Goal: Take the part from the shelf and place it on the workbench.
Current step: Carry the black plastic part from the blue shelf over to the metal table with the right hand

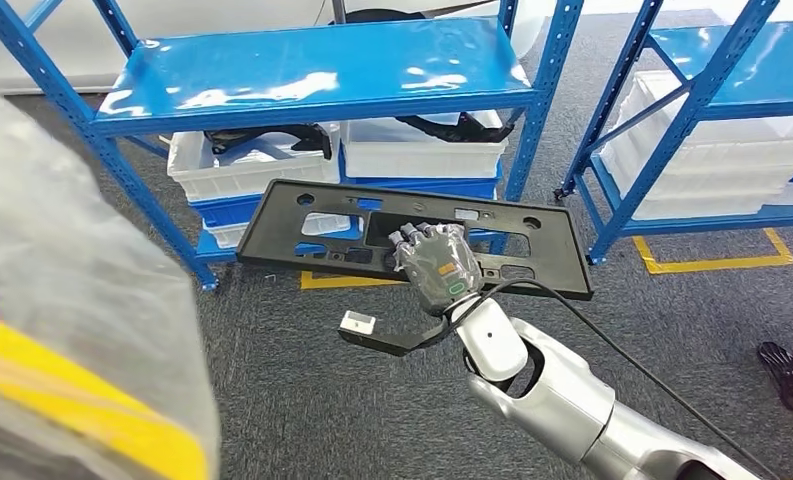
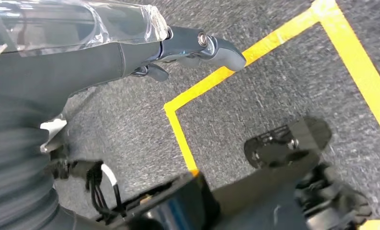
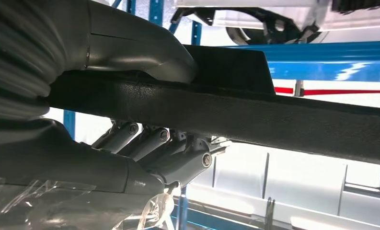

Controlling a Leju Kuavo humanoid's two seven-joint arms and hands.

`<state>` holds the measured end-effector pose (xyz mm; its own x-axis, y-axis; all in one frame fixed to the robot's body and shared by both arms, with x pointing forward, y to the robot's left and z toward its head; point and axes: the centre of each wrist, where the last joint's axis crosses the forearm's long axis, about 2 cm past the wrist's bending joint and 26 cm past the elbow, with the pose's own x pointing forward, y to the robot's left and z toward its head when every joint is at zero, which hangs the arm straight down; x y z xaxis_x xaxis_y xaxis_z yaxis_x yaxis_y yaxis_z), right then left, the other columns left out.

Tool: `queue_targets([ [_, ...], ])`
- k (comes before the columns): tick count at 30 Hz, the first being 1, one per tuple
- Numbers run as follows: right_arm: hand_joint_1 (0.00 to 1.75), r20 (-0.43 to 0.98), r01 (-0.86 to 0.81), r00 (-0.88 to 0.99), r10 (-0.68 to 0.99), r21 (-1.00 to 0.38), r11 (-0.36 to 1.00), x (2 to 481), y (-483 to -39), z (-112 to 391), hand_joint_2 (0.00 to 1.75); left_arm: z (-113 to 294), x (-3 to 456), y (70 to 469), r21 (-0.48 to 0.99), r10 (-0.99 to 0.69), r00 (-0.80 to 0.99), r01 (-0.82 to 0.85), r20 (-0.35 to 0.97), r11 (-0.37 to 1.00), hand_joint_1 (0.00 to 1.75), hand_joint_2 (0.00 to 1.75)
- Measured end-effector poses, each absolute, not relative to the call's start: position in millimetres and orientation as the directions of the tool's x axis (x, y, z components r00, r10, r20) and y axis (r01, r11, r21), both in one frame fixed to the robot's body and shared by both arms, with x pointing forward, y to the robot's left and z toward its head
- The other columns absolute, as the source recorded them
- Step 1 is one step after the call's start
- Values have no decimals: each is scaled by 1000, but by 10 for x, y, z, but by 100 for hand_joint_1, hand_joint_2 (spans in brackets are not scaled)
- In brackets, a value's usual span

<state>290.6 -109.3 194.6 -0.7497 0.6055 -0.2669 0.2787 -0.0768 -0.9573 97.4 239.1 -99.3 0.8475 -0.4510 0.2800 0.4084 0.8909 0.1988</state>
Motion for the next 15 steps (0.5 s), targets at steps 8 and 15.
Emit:
queue_targets([
  [8, 175, -263, 272, -750, 607, -959, -78, 2889, -1089, 1920, 175, -1005, 918, 2392, 195, -450, 851, 410, 271, 891, 0, 175],
  [15, 175, -262, 266, -752, 605, -960, -85, 2878, -1091, 1891, 175, -999, 941, 2383, 195, -449, 850, 408, 276, 892, 0, 175],
])
